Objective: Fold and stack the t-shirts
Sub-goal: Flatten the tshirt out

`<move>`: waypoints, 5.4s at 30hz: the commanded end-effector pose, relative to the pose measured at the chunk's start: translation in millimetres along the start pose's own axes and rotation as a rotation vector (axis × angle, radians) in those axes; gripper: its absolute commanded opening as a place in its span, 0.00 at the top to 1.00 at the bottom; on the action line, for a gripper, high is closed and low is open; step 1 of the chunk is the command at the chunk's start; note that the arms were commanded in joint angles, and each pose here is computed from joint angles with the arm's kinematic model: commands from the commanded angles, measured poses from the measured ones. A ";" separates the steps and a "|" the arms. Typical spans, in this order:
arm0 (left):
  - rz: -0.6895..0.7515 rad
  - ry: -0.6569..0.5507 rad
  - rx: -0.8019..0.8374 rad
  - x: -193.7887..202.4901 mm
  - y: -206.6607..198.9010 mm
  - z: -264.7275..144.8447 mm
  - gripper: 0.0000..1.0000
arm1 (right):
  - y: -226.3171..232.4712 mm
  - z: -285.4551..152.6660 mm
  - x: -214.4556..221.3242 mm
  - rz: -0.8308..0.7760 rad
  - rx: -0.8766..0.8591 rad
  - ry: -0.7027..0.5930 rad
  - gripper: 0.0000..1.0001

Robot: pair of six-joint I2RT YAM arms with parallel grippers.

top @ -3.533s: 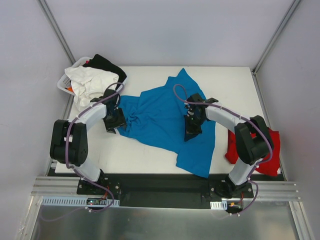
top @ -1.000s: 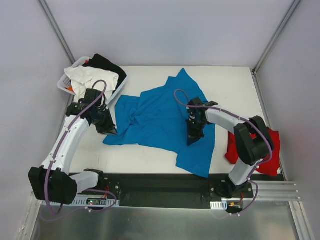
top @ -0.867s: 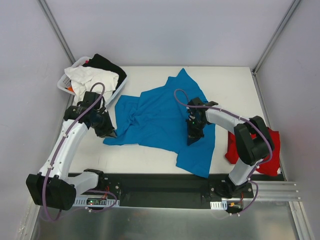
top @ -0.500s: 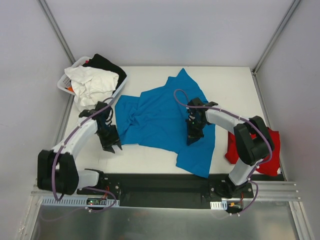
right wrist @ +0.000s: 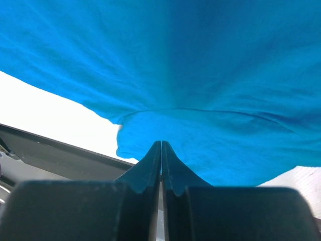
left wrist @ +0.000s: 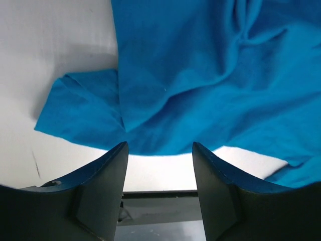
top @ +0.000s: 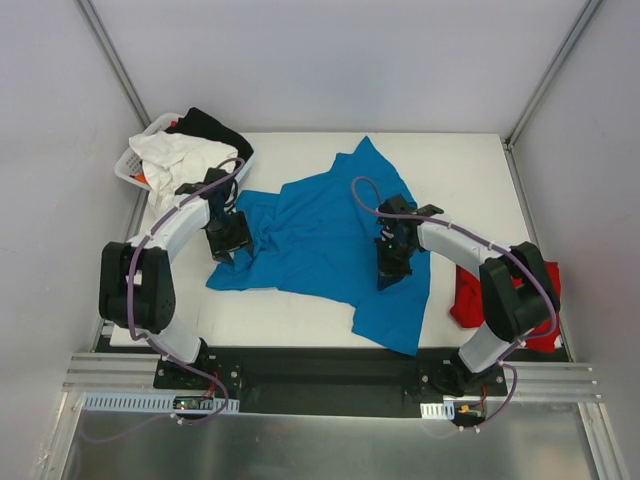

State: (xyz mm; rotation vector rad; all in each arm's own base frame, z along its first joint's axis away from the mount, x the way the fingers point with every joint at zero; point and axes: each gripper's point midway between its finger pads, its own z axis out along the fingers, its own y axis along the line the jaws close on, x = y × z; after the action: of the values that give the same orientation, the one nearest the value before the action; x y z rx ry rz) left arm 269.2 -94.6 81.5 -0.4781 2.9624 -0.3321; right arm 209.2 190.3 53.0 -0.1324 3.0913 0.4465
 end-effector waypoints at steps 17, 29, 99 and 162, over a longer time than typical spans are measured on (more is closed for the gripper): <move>0.030 -0.188 -0.078 -118.2 -37.5 17.5 0.55 | 15.9 -4.1 -2.6 -0.026 -0.002 0.004 0.99; 0.040 -0.182 -0.147 -140.2 -23.6 31.1 0.54 | 12.2 -1.0 6.4 -0.035 0.018 0.021 0.99; 0.036 -0.124 -0.011 -44.1 12.3 -15.6 1.00 | 6.5 -13.1 11.5 -0.049 0.052 -0.016 0.99; 0.168 -0.216 -0.196 -159.5 -30.8 25.3 0.59 | -12.0 -25.5 28.9 -0.064 0.128 -0.023 0.99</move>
State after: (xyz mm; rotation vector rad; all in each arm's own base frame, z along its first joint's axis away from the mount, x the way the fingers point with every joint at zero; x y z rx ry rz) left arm 453.1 -95.7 60.2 -0.2851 2.8039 -0.1215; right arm 182.8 173.5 68.6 -0.2173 3.0597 0.2900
